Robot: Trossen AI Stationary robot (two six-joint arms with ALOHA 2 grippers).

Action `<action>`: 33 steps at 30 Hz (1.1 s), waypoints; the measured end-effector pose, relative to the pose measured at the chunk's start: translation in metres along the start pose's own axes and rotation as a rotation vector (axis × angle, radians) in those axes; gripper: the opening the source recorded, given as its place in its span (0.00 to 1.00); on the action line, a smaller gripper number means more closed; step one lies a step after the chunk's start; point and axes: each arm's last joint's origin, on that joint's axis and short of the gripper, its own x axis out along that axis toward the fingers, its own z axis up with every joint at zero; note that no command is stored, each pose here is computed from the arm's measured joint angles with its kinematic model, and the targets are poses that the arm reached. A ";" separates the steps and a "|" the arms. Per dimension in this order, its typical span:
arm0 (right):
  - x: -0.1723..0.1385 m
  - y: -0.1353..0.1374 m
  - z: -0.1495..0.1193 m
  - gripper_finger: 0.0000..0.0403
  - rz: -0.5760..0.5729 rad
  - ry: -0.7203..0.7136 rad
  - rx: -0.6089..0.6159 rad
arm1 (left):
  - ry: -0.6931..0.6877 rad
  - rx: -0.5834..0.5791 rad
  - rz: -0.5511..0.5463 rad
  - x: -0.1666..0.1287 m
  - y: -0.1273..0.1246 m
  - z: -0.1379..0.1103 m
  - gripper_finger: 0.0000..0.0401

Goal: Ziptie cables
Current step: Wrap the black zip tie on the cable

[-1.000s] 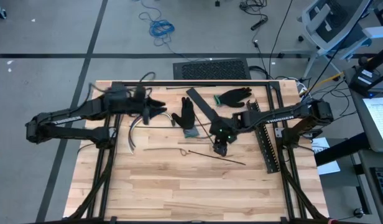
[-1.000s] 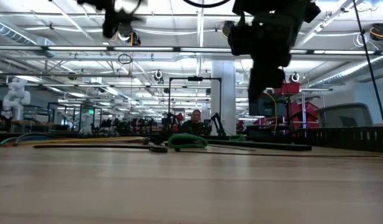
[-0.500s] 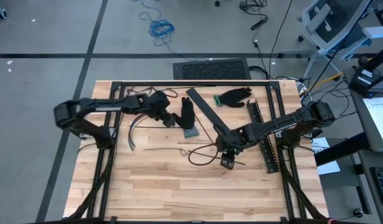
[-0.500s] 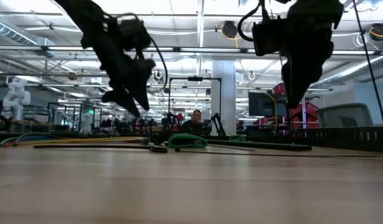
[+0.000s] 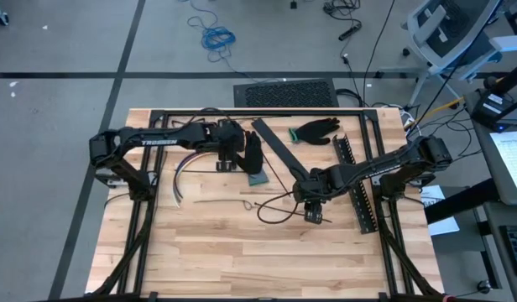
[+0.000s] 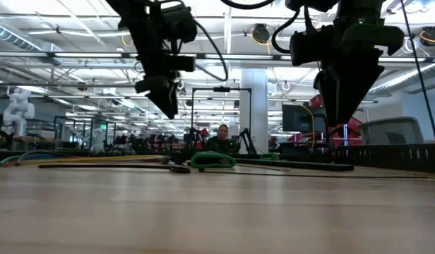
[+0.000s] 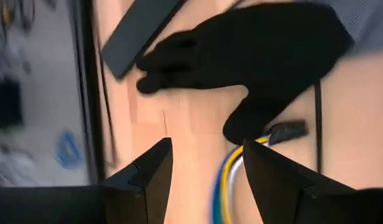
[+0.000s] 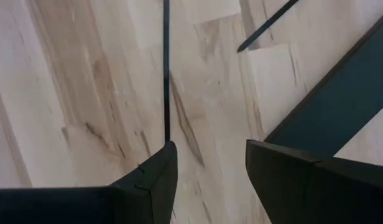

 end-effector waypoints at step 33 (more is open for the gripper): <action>-0.003 0.010 0.020 0.44 0.127 -0.201 0.074 | 0.059 0.634 -0.391 0.080 -0.024 -0.005 0.48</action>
